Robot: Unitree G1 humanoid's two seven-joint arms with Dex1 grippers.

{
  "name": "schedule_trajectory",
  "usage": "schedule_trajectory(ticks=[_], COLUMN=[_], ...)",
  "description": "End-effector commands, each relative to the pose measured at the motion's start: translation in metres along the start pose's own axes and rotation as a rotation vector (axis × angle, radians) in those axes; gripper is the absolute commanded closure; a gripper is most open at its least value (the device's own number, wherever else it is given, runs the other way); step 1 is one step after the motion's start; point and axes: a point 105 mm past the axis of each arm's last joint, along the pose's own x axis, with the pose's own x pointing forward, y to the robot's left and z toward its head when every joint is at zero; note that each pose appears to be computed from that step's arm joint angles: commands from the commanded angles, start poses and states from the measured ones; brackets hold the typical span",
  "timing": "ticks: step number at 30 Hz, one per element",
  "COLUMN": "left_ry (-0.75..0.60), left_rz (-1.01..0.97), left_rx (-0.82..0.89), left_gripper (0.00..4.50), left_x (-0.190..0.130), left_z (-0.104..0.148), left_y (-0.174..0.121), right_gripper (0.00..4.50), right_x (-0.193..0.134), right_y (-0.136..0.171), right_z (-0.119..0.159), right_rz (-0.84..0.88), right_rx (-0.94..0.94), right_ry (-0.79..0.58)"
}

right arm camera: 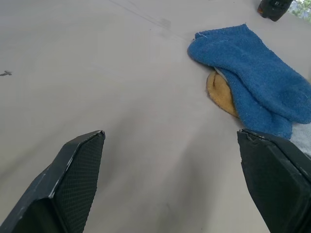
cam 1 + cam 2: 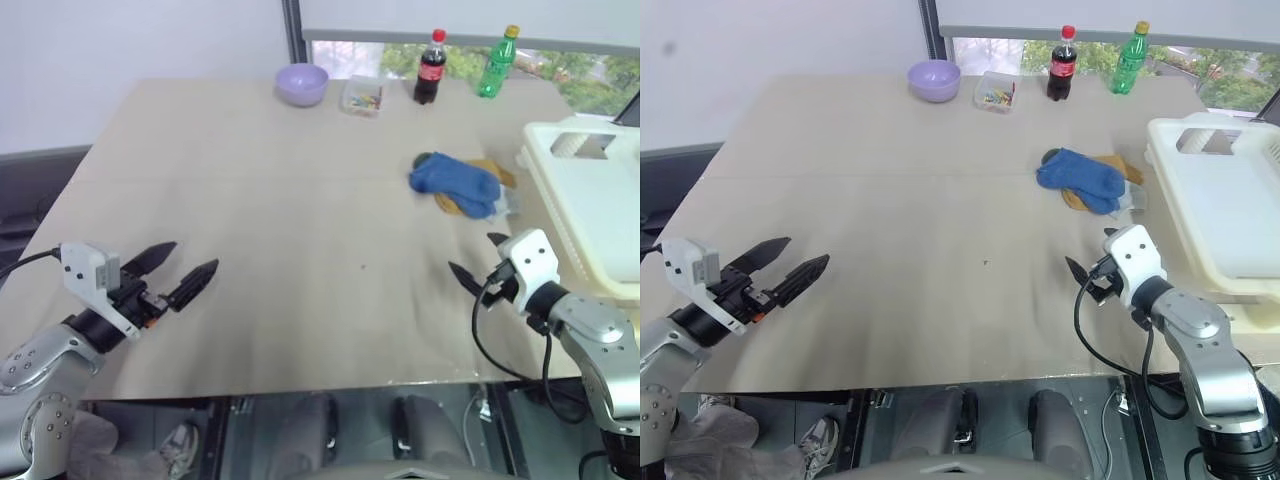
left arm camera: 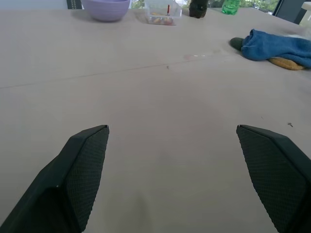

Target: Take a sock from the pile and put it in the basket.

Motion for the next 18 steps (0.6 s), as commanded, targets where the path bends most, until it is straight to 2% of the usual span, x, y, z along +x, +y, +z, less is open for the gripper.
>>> schedule_trajectory(ticks=[1, 12, 18], left_ry=[-0.029, -0.023, -0.046], left_rz=[-0.029, -0.094, -0.197], left_rx=[0.032, 0.027, 0.058], left_gripper=[0.00, 0.00, 0.00], left_x=[0.000, 0.006, 0.019], left_z=[0.013, 0.012, 0.021], left_y=[-0.009, -0.024, -0.040], right_gripper=[0.05, 0.05, 0.05], right_x=[-0.005, 0.017, 0.080], right_y=[-0.007, -0.004, -0.013], right_z=[0.013, 0.015, 0.031], right_rz=[-0.029, -0.045, -0.061], right_rx=[-0.038, -0.058, -0.152], right_ry=[-0.042, -0.057, -0.037])
